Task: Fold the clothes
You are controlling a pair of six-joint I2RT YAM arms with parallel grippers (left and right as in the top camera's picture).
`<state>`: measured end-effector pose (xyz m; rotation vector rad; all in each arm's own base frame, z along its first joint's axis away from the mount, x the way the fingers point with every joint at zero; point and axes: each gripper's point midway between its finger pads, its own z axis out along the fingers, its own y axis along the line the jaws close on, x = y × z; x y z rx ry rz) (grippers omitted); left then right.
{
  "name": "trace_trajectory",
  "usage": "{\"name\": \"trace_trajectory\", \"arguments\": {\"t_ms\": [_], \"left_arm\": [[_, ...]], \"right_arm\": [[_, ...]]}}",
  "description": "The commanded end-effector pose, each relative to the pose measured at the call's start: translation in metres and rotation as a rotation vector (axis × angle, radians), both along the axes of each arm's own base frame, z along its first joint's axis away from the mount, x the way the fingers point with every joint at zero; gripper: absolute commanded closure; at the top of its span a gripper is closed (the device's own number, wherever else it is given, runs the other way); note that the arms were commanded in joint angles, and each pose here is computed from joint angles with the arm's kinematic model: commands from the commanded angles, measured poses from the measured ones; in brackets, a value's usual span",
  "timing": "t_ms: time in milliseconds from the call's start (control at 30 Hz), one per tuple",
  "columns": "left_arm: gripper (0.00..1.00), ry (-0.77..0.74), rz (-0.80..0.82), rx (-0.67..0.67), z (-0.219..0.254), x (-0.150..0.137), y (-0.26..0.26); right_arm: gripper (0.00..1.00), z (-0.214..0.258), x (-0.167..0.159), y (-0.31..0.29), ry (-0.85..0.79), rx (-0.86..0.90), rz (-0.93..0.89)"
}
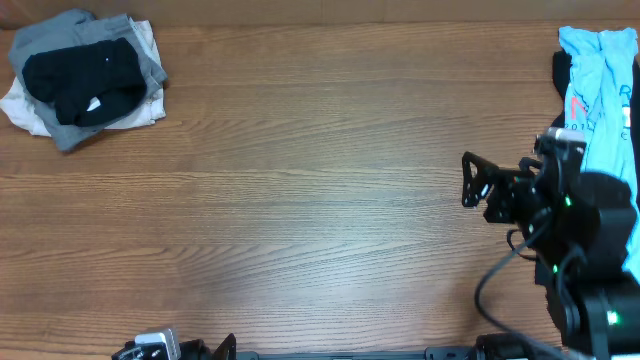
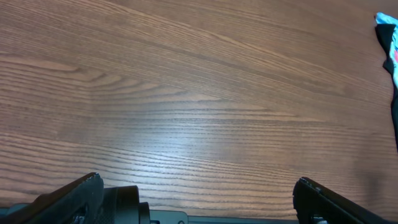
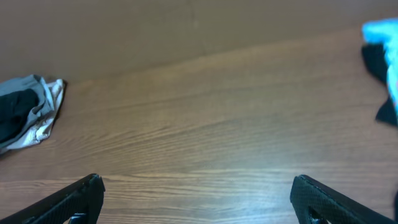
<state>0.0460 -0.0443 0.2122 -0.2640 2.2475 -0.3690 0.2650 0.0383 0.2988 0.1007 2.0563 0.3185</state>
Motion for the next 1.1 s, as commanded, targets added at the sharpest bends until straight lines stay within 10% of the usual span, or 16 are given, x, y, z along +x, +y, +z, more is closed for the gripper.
{"name": "trace_trajectory", "arguments": {"t_ms": [0,1067], "left_arm": [[0.00,0.000,0.008,-0.005,-0.001,0.000,0.001],[0.00,0.000,0.008,-0.005,-0.001,0.000,0.001]], "right_arm": [[0.00,0.000,-0.017,-0.004,-0.084,-0.083,0.026],[0.00,-0.086,-0.027,-0.007,-0.603,-0.167,0.045]]}}
